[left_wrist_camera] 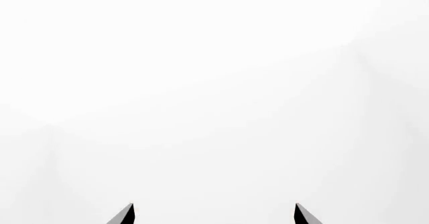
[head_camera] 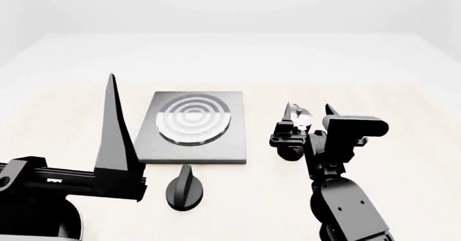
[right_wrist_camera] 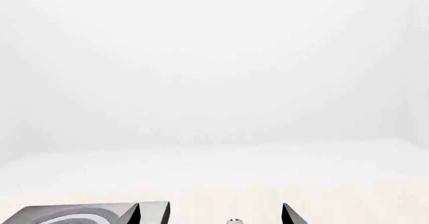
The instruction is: Turn on the stove and put the moka pot on it.
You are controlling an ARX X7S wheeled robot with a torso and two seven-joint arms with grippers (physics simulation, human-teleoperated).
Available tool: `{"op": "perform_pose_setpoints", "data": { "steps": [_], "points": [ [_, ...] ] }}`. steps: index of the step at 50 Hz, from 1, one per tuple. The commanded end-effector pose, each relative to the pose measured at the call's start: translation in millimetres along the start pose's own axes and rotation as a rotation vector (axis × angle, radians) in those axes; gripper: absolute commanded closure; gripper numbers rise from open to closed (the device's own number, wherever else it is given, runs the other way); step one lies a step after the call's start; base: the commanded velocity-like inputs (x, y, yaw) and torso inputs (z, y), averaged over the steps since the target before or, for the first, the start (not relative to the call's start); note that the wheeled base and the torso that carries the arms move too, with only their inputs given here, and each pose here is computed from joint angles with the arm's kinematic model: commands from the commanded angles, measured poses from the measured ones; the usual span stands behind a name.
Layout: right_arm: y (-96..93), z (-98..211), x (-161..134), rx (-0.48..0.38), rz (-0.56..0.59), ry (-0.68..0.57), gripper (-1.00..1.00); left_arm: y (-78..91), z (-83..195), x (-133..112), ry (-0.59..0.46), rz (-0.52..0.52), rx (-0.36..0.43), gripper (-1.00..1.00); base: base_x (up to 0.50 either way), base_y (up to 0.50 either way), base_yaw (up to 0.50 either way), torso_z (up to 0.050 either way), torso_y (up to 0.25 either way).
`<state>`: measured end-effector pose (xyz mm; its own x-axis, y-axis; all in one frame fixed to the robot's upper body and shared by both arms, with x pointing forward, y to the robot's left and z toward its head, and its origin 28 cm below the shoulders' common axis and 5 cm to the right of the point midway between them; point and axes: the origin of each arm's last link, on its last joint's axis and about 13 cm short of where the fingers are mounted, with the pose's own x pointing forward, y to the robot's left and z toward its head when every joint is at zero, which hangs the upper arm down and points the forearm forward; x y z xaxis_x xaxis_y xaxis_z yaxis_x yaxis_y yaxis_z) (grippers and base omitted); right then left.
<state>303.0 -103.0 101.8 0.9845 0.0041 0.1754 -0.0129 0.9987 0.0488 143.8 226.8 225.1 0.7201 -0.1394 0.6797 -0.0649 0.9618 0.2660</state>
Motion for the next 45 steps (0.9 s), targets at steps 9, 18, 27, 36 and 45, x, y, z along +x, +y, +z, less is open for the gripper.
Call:
{"op": "perform_pose_setpoints", "data": {
  "steps": [9,18,27,36,45],
  "points": [
    [-2.2,-26,-6,-0.021,-0.012,0.063,-1.00,2.2,2,-2,0.003,0.023,-0.008,-1.00,0.00,0.00,0.00,0.000,0.000],
    [-3.9,-40,-9,-0.027,-0.018,0.085,-1.00,2.3,1,-3,0.005,0.029,-0.016,-1.00,0.00,0.00,0.00,0.000,0.000],
    [-5.6,-41,-13,-0.030,-0.026,0.098,-1.00,1.9,1,-3,0.007,0.027,-0.025,-1.00,0.00,0.00,0.00,0.000,0.000],
    [-8.5,-42,-13,-0.030,-0.035,0.105,-1.00,1.0,0,-2,0.008,0.025,-0.036,-1.00,0.00,0.00,0.00,0.000,0.000],
    [-9.7,-46,-15,-0.030,-0.037,0.114,-1.00,0.9,-1,-2,0.008,0.025,-0.044,-1.00,0.00,0.00,0.00,0.000,0.000]
  ]
}}
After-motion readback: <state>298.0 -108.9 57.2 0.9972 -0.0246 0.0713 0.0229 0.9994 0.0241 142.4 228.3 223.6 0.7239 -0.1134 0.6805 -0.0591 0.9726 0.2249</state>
